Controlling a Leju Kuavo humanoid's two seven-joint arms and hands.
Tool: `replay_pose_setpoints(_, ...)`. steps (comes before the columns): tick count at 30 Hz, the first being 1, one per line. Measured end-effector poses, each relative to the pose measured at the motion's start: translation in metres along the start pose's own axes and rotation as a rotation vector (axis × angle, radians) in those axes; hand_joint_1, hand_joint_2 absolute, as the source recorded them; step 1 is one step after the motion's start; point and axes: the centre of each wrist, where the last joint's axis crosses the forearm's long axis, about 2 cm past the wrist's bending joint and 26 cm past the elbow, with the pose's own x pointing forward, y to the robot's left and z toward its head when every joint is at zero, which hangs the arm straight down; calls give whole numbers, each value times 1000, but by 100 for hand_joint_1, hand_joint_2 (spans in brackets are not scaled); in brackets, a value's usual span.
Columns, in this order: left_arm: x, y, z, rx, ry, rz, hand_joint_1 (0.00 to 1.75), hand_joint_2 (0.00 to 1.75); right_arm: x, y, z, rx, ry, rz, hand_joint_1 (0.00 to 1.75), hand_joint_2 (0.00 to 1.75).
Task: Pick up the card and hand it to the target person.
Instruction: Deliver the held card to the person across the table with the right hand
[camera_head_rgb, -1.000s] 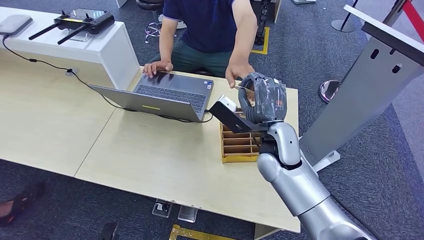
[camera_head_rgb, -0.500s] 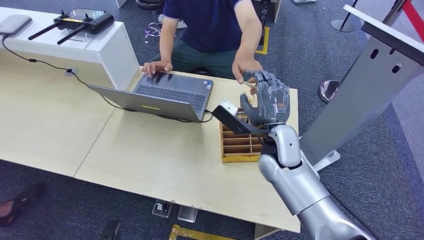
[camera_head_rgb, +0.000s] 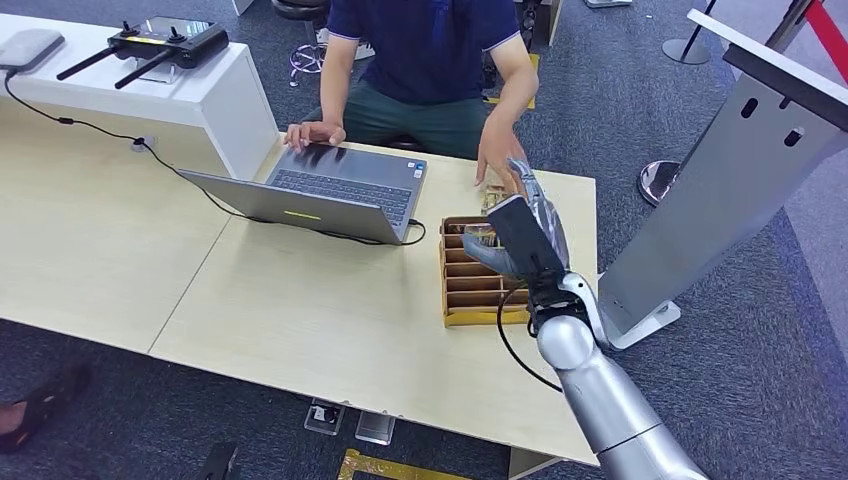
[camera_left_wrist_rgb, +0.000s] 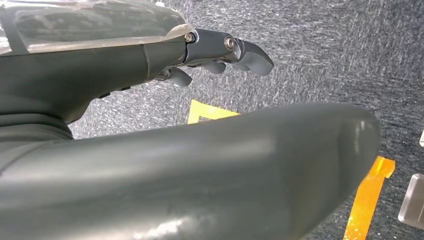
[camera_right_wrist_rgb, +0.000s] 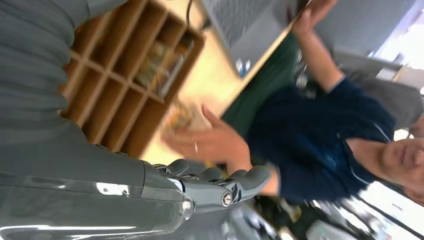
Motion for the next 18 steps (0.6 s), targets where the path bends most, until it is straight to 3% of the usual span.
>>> replay_pose_setpoints(5,-5,2,0,4,5,6,0,0,-27,-4,30,12,7,-294,0,175)
replay_pose_setpoints(11,-7,3,0,10,3,16,0,0,-54,-9,70,30,-38,-530,0,175)
replay_pose_setpoints(18,-8,5,0,20,5,32,0,0,-79,-11,116,7,-43,-586,0,175)
